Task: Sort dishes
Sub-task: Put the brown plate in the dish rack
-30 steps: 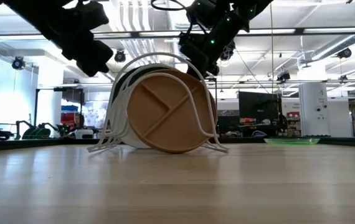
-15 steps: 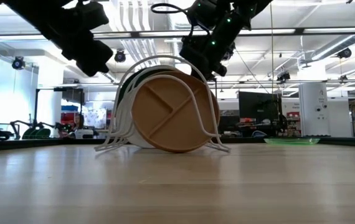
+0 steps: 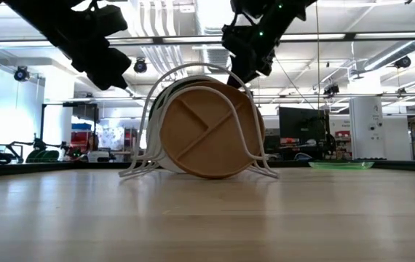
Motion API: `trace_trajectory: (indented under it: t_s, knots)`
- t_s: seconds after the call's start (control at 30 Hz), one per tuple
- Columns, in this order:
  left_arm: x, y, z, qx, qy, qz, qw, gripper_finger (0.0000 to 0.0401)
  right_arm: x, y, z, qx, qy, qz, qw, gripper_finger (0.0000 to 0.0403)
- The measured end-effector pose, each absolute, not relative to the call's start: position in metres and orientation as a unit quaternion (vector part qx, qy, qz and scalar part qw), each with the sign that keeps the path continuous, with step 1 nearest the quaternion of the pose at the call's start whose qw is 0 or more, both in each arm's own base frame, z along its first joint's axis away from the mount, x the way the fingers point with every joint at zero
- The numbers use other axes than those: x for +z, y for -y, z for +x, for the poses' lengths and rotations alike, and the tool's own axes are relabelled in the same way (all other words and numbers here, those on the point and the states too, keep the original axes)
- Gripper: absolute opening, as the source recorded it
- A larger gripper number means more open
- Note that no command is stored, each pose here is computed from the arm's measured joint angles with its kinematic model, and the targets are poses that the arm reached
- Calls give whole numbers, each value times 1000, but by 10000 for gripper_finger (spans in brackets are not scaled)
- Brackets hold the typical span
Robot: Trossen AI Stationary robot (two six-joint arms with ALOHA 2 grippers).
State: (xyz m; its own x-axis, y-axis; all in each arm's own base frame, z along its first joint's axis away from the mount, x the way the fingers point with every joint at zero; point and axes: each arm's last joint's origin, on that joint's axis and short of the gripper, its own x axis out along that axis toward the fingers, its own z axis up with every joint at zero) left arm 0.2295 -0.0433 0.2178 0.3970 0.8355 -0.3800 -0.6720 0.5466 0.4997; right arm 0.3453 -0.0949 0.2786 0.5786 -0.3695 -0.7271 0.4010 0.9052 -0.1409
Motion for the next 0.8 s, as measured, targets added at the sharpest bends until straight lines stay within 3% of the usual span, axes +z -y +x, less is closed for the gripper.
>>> trace_trajectory:
  t_s: [0.33, 0.67, 0.8]
  knots:
    - [218, 44, 231, 452, -305, 125, 829, 0, 300, 89, 319, -211, -423, 17, 881, 74]
    - [218, 44, 231, 447, -310, 131, 829, 0, 266, 50, 287, -162, -432, 76, 884, 10]
    - [218, 44, 231, 447, -309, 130, 830, 0, 251, 36, 281, -155, -411, 97, 893, 3]
